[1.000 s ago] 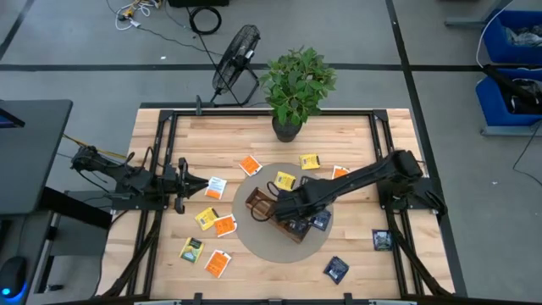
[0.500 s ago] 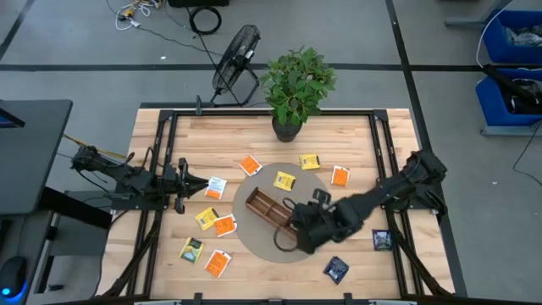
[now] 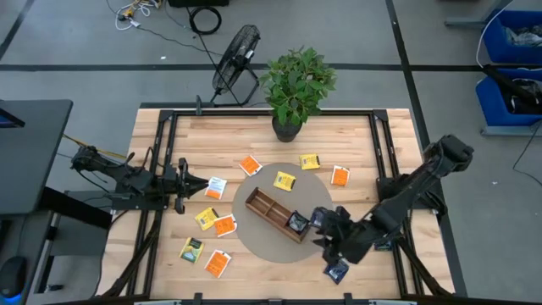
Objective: Pick & Place Tea
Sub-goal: Put the black tea bag into the right section of the wooden organizer
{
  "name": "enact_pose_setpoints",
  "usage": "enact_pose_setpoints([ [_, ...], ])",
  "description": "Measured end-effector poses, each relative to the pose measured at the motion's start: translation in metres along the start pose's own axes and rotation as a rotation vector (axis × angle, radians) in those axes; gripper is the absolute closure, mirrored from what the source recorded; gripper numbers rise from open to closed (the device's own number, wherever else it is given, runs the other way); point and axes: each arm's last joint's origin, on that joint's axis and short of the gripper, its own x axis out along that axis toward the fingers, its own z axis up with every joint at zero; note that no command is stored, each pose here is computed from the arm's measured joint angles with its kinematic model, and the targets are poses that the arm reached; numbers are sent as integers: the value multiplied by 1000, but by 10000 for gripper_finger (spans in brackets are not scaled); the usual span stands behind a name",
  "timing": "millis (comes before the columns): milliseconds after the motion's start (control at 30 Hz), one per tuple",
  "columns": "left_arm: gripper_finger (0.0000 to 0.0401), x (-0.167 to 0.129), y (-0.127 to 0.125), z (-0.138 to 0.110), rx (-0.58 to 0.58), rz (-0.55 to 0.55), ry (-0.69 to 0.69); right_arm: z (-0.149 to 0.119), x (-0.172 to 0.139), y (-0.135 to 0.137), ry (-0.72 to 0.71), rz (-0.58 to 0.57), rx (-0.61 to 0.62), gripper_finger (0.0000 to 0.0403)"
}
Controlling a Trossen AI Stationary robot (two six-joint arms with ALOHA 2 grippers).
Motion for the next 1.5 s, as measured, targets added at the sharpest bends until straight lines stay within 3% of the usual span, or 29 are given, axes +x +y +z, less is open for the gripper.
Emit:
enact_pose_setpoints([
  [300, 344, 0, 0, 0, -7, 0, 0, -71, 16, -39, 239, 80, 298, 238],
  [500, 344, 0, 0, 0, -33, 0, -1, -91, 17, -49, 309, 87, 382, 238],
  [767, 344, 0, 0, 0, -53, 3, -1, -103, 30, -45, 457, 19, 333, 238],
  [1200, 344, 0, 0, 0, -52, 8, -1, -117, 61, -22, 535, -53, 263, 238],
  [1333, 344, 0, 0, 0, -52, 8, -1, -118, 65, -21, 547, -107, 254, 239],
  [1500, 344, 0, 1, 0, -52, 21, -4, -111, 59, -27, 536, -268, 165, 253],
])
